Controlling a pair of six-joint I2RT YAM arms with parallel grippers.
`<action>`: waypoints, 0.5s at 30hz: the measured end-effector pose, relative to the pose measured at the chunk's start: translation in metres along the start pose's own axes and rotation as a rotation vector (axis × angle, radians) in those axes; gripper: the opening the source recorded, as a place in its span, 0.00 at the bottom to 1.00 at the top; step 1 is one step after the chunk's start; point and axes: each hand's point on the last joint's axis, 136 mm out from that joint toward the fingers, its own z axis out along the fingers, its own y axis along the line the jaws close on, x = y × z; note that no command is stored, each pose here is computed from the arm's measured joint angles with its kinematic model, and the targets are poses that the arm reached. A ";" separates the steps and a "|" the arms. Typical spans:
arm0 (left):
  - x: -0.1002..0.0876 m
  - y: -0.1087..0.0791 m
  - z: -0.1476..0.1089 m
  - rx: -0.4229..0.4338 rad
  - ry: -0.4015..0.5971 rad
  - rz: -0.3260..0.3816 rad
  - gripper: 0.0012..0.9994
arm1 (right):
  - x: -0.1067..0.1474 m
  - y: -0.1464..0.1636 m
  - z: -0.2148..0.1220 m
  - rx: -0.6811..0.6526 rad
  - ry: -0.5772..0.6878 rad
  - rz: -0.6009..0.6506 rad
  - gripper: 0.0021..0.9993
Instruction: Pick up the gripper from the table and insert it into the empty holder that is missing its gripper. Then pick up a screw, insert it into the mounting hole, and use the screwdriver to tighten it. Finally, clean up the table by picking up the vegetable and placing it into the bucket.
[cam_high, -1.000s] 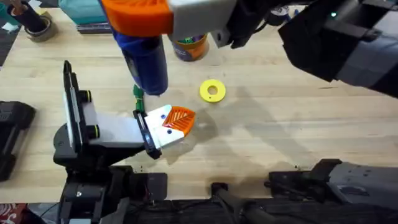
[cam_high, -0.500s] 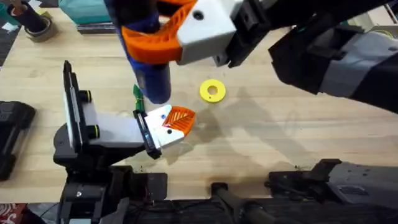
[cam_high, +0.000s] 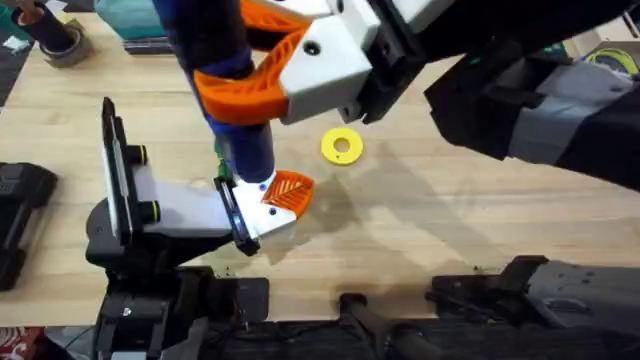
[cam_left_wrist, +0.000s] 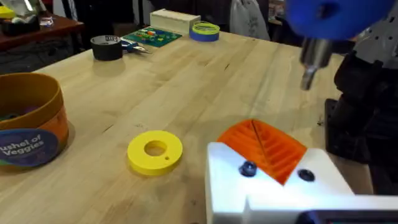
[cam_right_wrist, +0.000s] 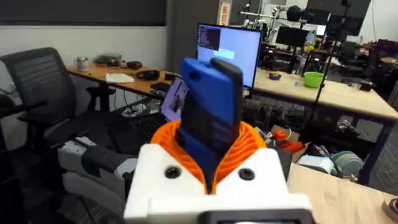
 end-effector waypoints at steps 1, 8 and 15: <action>0.000 0.000 0.000 0.000 0.000 0.000 0.00 | 0.001 0.000 0.000 -0.001 0.001 0.003 0.02; 0.000 0.000 0.000 0.000 0.000 0.000 0.00 | 0.016 -0.008 0.002 0.002 0.013 0.040 0.02; 0.000 0.000 0.000 0.000 0.000 0.000 0.00 | 0.024 -0.009 0.005 -0.004 0.020 0.050 0.02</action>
